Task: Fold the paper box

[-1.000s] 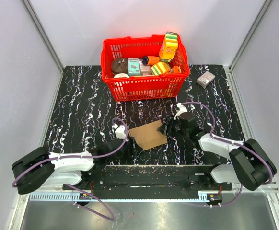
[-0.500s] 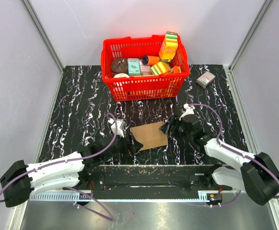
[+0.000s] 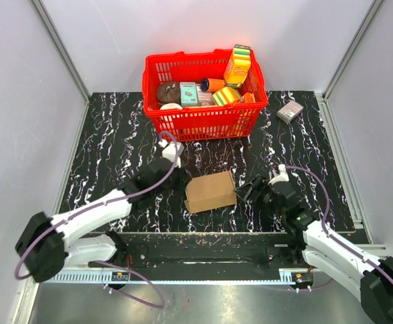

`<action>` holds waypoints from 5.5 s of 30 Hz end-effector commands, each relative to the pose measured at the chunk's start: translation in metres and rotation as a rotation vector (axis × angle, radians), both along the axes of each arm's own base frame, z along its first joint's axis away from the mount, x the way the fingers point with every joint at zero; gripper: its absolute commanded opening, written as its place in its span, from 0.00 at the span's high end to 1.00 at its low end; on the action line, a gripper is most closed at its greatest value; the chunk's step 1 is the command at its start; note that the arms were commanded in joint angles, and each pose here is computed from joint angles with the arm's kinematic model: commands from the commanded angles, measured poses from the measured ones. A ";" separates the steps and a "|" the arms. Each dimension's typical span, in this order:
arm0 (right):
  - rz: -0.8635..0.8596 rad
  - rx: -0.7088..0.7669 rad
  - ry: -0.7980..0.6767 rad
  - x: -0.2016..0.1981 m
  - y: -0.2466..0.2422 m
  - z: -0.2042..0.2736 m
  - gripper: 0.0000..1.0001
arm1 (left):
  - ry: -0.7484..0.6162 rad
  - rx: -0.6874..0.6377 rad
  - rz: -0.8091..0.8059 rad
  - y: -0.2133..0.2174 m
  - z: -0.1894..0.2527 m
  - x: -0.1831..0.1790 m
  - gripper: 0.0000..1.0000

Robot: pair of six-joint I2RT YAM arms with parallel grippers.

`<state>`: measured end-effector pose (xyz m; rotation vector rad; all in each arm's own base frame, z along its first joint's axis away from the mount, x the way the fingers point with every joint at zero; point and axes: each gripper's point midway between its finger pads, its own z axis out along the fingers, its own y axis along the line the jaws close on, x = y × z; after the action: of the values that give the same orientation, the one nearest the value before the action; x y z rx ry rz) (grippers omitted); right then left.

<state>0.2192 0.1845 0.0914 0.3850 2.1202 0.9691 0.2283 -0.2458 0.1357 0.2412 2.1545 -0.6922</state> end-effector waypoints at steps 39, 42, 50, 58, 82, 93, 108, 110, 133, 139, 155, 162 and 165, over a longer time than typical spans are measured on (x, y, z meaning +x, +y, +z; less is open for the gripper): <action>-0.303 0.197 0.227 -0.024 0.032 -0.050 0.12 | -0.022 0.027 -0.429 -0.097 -0.043 0.034 1.00; -0.309 0.211 0.238 -0.024 0.033 -0.055 0.12 | -0.013 0.034 -0.433 -0.096 -0.048 0.033 1.00; -0.332 0.203 0.219 -0.019 0.030 -0.063 0.12 | 0.004 0.042 -0.436 -0.095 -0.057 0.031 1.00; -0.350 0.231 0.142 -0.015 0.019 -0.051 0.12 | 0.014 0.049 -0.447 -0.095 -0.062 0.029 1.00; -0.323 0.273 0.059 -0.013 0.018 -0.031 0.11 | 0.039 0.054 -0.466 -0.095 -0.075 0.024 1.00; -0.307 0.292 0.022 -0.014 0.016 -0.015 0.11 | 0.051 0.054 -0.477 -0.097 -0.079 0.023 1.00; -0.372 0.195 0.184 -0.021 0.012 -0.050 0.09 | 0.049 0.068 -0.464 -0.095 -0.080 0.025 1.00; -0.375 0.200 0.180 -0.019 0.013 -0.053 0.09 | 0.050 0.069 -0.463 -0.095 -0.081 0.026 1.00; -0.368 0.243 0.122 -0.007 0.024 -0.058 0.09 | 0.060 0.072 -0.472 -0.096 -0.084 0.025 1.00; -0.347 0.264 0.058 -0.005 0.024 -0.039 0.09 | 0.066 0.076 -0.477 -0.097 -0.087 0.025 1.00; -0.314 0.293 0.014 -0.009 0.024 -0.017 0.09 | 0.081 0.079 -0.484 -0.098 -0.091 0.024 1.00; -0.292 0.310 -0.005 -0.011 0.026 -0.007 0.09 | 0.087 0.085 -0.487 -0.098 -0.093 0.024 1.00; -0.281 0.318 -0.019 -0.012 0.027 0.000 0.09 | 0.090 0.088 -0.490 -0.098 -0.095 0.023 1.00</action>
<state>0.2081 0.2099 0.0743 0.8283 1.8948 1.0803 0.2661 -0.3485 0.0669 0.7598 2.1409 -0.9037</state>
